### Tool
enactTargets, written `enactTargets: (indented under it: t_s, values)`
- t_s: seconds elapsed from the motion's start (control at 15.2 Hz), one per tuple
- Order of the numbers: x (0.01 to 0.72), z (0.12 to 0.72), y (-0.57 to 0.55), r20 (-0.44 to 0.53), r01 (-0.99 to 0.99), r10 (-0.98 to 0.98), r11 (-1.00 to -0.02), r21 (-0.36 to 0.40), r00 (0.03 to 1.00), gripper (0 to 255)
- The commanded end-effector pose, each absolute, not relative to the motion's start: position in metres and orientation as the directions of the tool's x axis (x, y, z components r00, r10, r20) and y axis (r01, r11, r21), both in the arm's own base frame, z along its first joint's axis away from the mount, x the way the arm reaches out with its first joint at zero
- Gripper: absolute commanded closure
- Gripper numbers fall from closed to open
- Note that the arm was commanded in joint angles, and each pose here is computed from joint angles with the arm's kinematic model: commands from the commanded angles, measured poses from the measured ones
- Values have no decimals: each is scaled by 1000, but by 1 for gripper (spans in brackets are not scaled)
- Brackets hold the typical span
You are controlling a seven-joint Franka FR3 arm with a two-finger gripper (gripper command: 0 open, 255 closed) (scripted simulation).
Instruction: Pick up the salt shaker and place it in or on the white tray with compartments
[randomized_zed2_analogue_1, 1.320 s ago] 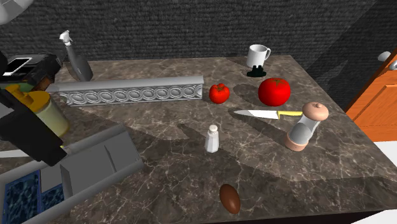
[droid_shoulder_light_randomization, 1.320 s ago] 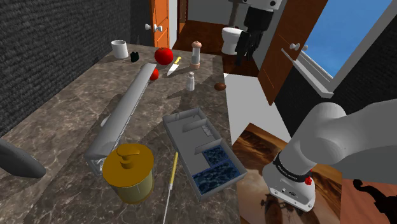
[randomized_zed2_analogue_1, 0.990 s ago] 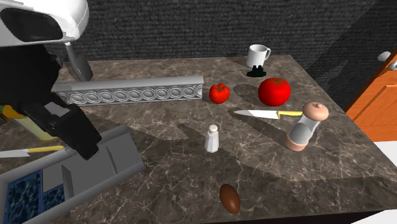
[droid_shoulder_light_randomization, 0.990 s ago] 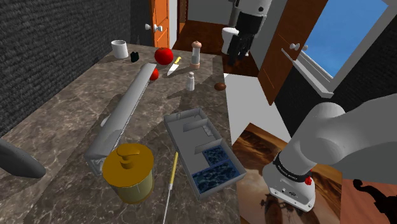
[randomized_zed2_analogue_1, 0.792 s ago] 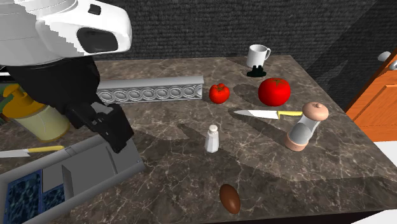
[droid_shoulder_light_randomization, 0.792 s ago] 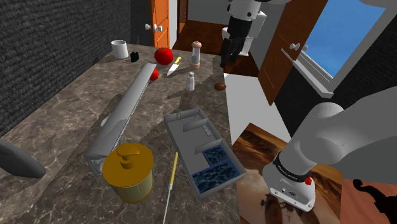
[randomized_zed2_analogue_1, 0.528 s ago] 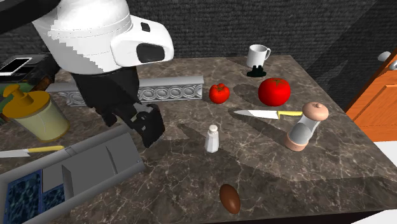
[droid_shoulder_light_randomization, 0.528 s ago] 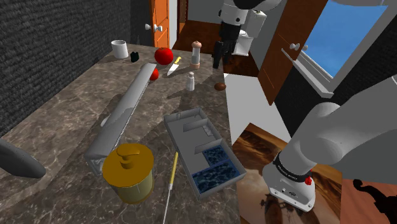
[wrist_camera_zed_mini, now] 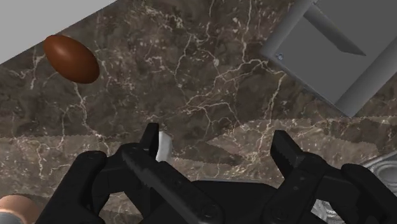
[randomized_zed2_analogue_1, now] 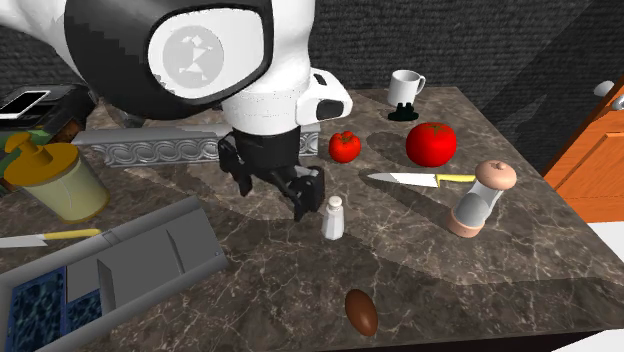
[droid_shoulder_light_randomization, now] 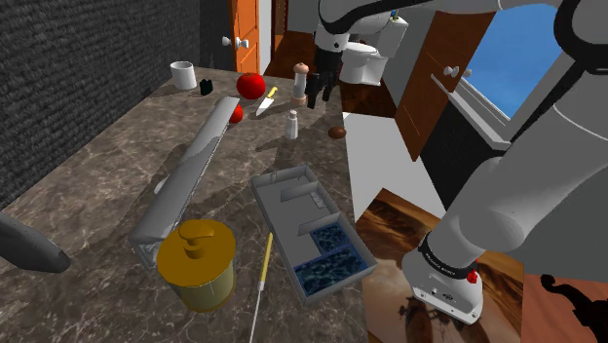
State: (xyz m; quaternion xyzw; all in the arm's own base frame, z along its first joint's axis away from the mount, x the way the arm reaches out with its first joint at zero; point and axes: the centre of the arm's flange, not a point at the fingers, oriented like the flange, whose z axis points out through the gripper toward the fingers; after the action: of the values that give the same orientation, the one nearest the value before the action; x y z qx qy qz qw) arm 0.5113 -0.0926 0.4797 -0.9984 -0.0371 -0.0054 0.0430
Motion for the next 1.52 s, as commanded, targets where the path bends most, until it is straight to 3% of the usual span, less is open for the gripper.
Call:
enactTargets:
  t_s: [0.0, 0.66, 1.45]
  values:
    - [533, 469, -101, 14, 80, 79, -993, -83, 997, 0]
    - [641, 404, -141, 12, 107, 107, -991, -76, 994, 0]
    - [643, 362, -139, 12, 108, 107, -991, -76, 994, 0]
